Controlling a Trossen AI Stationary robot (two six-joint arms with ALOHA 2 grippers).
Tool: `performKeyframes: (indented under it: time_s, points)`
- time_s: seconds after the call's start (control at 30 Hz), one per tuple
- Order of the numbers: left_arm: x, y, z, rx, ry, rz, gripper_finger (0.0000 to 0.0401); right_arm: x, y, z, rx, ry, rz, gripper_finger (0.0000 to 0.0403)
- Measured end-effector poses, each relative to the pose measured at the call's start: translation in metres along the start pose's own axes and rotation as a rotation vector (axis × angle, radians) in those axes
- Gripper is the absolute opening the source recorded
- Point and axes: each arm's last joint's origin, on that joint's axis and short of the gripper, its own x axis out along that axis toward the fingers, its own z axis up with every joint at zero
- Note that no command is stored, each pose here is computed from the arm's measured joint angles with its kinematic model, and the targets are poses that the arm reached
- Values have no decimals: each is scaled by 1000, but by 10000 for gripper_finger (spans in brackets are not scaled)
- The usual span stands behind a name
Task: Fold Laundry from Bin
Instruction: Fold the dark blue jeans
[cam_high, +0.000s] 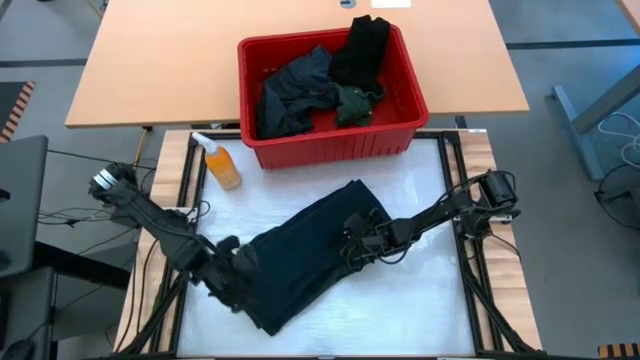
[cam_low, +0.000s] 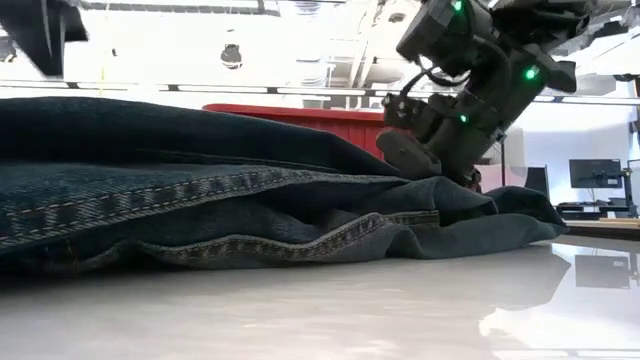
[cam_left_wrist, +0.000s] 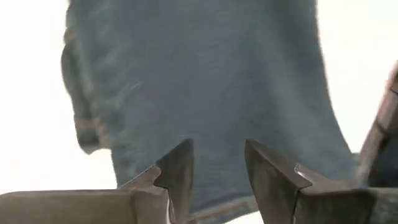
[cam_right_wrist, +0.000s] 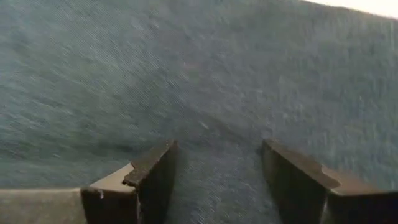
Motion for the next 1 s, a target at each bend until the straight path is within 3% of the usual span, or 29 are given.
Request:
performKeyframes:
  time_s: [0.1, 0.2, 0.4, 0.53, 0.7, 1.0]
  points:
    - [16, 27, -14, -150, 60, 48, 135, -9, 4, 7, -6, -26, 31, 264]
    - [23, 52, -25, -202, 125, 31, 139, -19, 5, 11, -9, -43, 55, 264]
    - [-14, 81, -24, -278, -109, -141, 173, -30, 9, 13, -41, -61, 88, 264]
    - [-26, 99, -32, -346, -114, -233, 206, -31, 9, 14, -42, -62, 90, 264]
    - [-7, 116, -49, -454, -23, -239, 249, -30, 8, 14, -42, -63, 89, 264]
    - [36, 115, -63, -415, 5, -362, 285, -30, 8, 14, -52, -60, 91, 264]
